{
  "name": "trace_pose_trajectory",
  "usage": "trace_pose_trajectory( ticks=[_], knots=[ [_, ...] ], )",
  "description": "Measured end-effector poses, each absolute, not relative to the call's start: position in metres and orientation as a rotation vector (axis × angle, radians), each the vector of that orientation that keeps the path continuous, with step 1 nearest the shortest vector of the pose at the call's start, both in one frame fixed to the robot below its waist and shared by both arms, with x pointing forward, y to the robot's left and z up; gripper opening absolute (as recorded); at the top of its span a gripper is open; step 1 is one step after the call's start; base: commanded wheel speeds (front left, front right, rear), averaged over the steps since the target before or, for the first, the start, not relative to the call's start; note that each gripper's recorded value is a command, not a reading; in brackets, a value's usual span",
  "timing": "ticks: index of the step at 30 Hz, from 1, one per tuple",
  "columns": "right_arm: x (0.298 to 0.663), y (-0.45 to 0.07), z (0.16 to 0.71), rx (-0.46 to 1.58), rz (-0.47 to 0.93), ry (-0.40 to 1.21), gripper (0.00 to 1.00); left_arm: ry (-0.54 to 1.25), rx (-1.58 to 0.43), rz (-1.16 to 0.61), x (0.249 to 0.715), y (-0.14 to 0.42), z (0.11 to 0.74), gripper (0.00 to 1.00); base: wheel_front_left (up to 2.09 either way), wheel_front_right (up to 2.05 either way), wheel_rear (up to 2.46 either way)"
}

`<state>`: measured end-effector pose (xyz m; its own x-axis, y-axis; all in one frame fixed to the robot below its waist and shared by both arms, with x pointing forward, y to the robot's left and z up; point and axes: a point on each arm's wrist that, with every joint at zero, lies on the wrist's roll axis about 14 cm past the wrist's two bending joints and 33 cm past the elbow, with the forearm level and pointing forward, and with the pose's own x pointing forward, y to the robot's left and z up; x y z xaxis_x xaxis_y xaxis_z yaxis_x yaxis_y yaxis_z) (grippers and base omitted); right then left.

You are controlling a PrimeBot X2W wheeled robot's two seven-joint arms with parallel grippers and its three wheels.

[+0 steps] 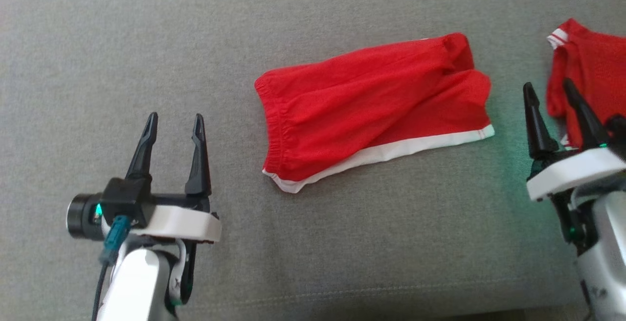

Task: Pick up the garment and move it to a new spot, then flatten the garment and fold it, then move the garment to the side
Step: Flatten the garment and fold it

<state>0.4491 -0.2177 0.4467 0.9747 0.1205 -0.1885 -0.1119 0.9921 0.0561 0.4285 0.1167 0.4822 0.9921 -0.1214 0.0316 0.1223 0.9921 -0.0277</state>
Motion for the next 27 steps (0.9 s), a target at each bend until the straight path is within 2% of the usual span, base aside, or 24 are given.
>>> trace_pose_trajectory(
  ticks=[6, 15, 27],
  knots=[
    [0.433, -0.19, 0.476, 0.066, 0.165, 0.102, 1.0, -0.029, -0.022, -0.128, 0.42, 0.117, 0.484, 1.0, 0.0, 0.0, 0.0],
    [0.39, -0.16, 0.482, 0.133, 0.19, 0.123, 1.0, -0.042, -0.011, -0.127, 0.409, 0.119, 0.491, 1.0, 0.0, 0.0, 0.0],
    [0.384, -0.156, 0.491, 0.136, 0.191, 0.115, 1.0, -0.021, -0.007, -0.128, 0.399, 0.119, 0.485, 1.0, 0.0, 0.0, 0.0]
  ],
)
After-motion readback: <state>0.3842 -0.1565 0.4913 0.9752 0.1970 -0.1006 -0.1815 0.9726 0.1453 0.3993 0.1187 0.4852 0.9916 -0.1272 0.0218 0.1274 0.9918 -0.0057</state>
